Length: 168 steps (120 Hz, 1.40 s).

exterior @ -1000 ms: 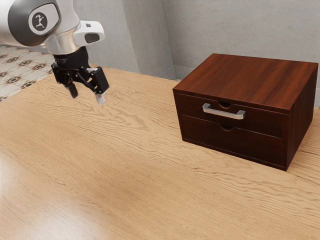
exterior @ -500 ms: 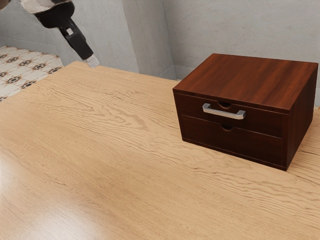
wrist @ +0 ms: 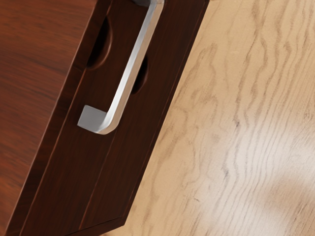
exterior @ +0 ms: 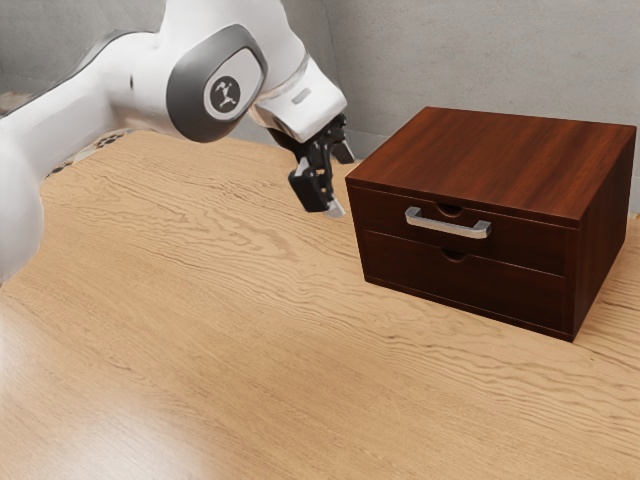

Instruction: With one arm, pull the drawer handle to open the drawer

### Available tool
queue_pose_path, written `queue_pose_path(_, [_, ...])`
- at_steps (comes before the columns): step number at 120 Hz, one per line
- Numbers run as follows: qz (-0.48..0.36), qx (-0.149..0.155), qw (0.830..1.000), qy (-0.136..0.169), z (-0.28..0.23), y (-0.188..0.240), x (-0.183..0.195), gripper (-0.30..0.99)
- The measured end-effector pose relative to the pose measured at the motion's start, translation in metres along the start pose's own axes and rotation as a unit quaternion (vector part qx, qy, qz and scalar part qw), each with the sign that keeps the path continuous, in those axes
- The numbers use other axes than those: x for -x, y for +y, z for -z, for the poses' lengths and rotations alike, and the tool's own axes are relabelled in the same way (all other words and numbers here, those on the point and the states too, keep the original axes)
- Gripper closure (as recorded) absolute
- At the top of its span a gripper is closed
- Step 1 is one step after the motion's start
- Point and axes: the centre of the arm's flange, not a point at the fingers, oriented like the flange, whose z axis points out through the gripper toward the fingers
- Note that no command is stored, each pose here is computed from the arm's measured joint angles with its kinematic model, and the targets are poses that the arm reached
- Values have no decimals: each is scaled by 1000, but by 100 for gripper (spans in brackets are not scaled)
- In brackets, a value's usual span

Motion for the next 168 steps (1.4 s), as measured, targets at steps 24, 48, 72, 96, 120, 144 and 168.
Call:
queue_pose_path(24, [-73,-23,997,30,-9,3,-29,4])
queue_pose_path(48, [-108,-24,993,48,-34,3,-46,20])
queue_pose_path(72, [-122,-17,991,47,-68,-5,-52,26])
queue_pose_path(96, [-129,-16,990,46,-93,-9,-55,33])
queue_pose_path(120, [-134,-17,990,44,-102,-10,-55,45])
queue_pose_path(144, [-136,-18,989,45,-110,-10,-55,54])
queue_pose_path(168, [-130,-22,990,47,-115,-11,-56,60])
